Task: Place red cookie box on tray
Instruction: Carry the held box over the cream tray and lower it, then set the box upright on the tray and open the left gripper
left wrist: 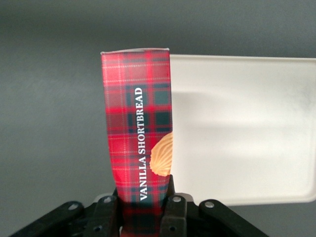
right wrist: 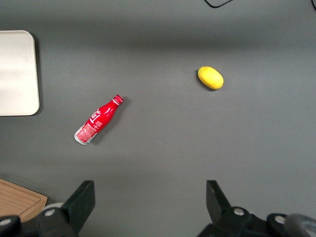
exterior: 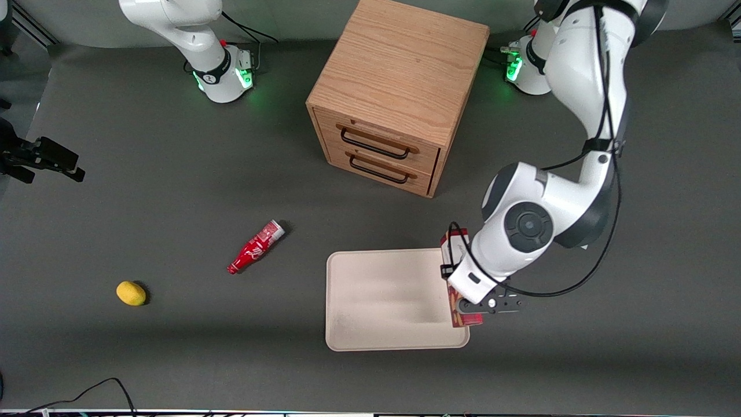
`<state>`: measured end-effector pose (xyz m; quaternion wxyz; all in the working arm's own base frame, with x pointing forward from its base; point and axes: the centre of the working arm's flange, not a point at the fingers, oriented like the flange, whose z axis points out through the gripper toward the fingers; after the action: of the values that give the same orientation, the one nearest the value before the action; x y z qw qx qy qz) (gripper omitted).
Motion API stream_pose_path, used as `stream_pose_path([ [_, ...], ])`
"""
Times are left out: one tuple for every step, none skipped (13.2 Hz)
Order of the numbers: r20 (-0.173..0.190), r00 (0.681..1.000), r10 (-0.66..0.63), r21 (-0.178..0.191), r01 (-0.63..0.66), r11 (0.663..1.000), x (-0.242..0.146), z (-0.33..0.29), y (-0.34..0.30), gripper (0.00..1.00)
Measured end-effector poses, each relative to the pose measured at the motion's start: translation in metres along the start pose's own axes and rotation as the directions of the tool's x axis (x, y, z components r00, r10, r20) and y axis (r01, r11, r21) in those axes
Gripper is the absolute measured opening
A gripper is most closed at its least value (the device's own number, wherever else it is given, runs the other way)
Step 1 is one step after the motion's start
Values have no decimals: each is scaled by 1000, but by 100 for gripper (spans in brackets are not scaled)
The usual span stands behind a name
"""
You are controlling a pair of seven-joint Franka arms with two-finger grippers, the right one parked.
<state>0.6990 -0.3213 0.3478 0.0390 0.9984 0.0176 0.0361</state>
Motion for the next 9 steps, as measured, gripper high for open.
stream_pose_path([
  [-15,1000,14,11,-13,1000,2,14,4,32],
  [-20,1000,24,24,-24,999,2,30,6,32],
  [-16,999,32,36,-31,999,1,46,7,32],
  [-12,999,37,47,-36,998,1,60,7,32],
  [-7,999,34,54,-34,998,0,71,6,32],
  [-11,1000,27,53,-26,998,1,79,6,32],
  [-14,1000,21,52,-21,998,0,86,7,32],
  [-17,1000,20,52,-19,998,-1,90,10,32],
  [-24,999,23,49,-21,999,-2,94,12,32],
])
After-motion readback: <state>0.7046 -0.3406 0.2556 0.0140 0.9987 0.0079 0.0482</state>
